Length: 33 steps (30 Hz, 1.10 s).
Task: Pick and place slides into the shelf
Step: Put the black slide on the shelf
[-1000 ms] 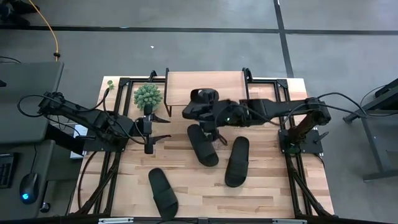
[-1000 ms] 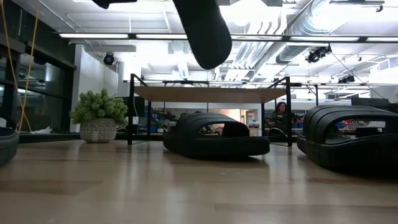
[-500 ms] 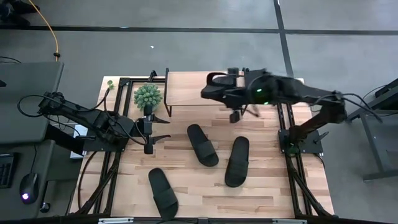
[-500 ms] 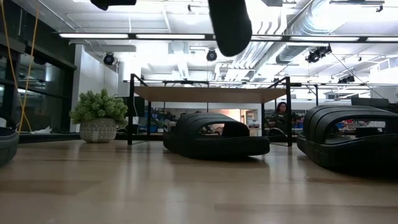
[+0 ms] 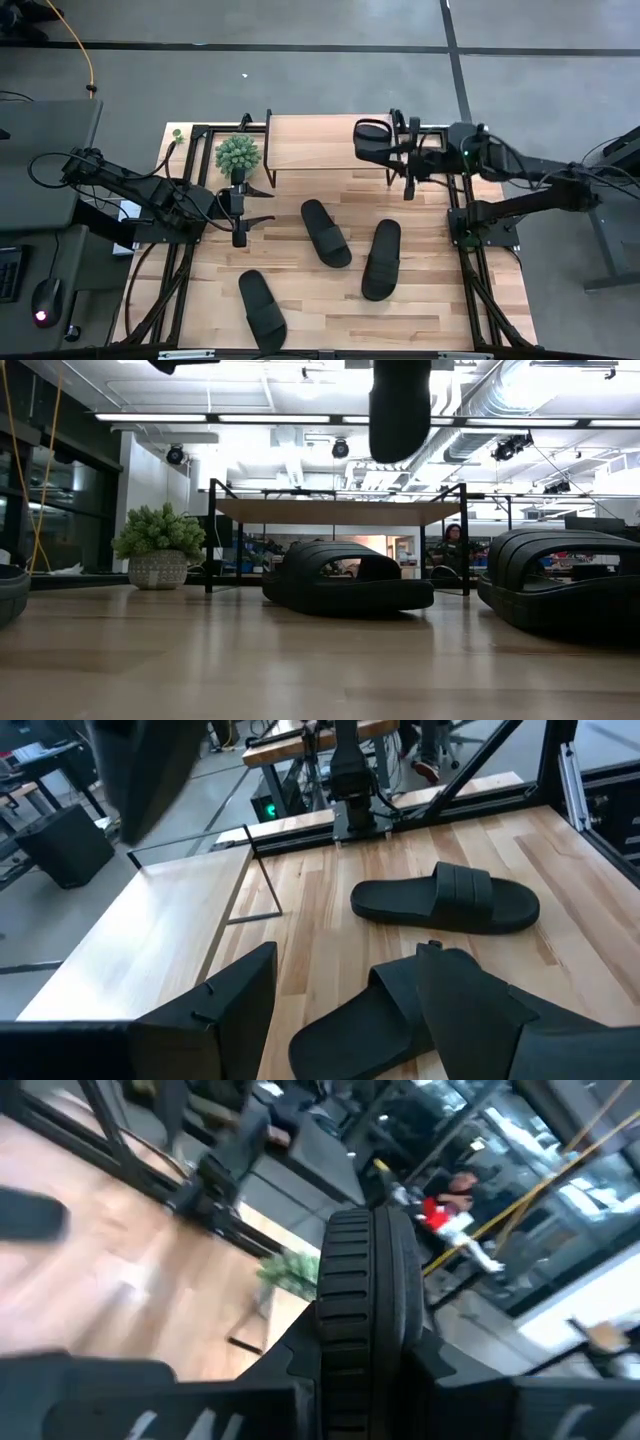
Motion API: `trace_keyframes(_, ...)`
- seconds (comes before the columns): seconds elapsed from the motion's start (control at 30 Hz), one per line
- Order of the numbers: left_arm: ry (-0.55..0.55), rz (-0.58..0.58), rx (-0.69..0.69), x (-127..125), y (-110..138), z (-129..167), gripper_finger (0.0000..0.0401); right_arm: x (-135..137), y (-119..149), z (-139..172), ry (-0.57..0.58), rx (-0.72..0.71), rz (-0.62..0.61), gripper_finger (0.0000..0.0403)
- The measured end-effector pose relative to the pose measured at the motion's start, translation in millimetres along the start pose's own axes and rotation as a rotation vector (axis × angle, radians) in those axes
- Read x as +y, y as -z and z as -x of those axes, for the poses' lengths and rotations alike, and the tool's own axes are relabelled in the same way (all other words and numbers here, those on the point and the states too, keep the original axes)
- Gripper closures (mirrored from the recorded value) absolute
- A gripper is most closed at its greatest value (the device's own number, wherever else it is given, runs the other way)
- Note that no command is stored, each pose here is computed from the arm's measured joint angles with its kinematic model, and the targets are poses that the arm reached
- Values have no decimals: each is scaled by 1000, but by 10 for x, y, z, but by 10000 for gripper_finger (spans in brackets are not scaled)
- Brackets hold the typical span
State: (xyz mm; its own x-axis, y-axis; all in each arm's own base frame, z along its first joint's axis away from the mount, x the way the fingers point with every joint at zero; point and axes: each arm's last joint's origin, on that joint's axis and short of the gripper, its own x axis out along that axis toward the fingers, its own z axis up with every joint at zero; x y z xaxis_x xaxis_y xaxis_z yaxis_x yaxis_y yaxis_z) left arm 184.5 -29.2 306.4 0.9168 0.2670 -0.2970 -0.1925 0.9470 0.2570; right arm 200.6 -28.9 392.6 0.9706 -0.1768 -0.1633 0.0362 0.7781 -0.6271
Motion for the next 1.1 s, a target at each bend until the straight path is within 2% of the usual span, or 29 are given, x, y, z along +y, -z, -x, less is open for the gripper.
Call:
trace_keyframes(0.17,0,2,-3,0,-3,0,180,206,339,-53,82,-39,106,363)
trace_keyframes(0.33,-1,0,-3,1,-3,0,180,278,539,-91,38,-25,121,363)
trace_keyframes(0.73,-7,-2,-32,5,-34,1,180,290,719,-120,-26,-25,162,363)
trace_keyframes(1.1,-10,-28,-51,7,-54,1,180,170,856,-97,-3,32,217,363)
